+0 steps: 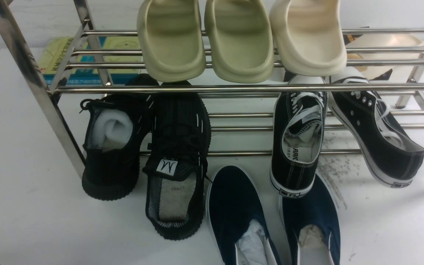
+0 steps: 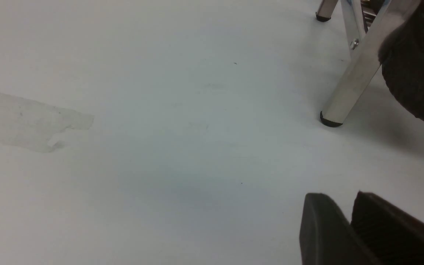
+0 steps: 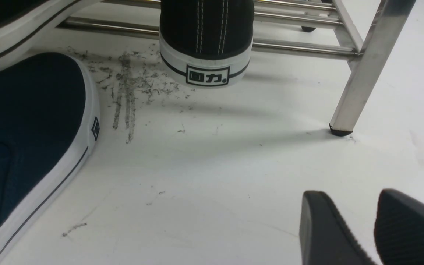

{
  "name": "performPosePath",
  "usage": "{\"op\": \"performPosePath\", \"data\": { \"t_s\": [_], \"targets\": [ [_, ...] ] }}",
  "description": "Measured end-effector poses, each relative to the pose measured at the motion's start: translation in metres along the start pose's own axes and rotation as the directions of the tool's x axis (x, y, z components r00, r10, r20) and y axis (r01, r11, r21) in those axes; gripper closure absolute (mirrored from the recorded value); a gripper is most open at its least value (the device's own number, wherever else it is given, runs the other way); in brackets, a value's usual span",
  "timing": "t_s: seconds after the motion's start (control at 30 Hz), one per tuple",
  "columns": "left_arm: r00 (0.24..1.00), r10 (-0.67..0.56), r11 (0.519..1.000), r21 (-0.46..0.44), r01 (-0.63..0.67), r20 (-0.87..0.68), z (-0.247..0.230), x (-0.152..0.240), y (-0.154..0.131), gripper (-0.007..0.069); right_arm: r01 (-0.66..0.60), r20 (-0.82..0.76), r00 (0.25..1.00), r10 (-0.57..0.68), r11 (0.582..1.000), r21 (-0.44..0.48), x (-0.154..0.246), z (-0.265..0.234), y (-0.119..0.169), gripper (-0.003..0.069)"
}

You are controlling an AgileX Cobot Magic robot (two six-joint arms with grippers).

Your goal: Take the shoes off the shelf with your hand on the white table.

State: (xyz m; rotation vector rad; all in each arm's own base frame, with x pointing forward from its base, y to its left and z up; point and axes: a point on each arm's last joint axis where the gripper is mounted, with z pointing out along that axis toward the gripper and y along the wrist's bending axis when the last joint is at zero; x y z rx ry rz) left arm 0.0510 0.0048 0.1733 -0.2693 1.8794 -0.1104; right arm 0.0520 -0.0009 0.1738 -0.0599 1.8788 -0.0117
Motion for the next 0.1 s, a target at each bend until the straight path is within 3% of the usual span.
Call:
{"op": "performPosePath", "data": {
  "t_s": [0.1],
  "targets": [
    [1.000,0.000,1.000,0.000,0.000,0.000,0.0000,0.0000,0.0000,0.0466,0.000,0.000,1.000,0.000,1.000,0.000,0.0000,0.0000,0.0000,0.0421]
  ]
}}
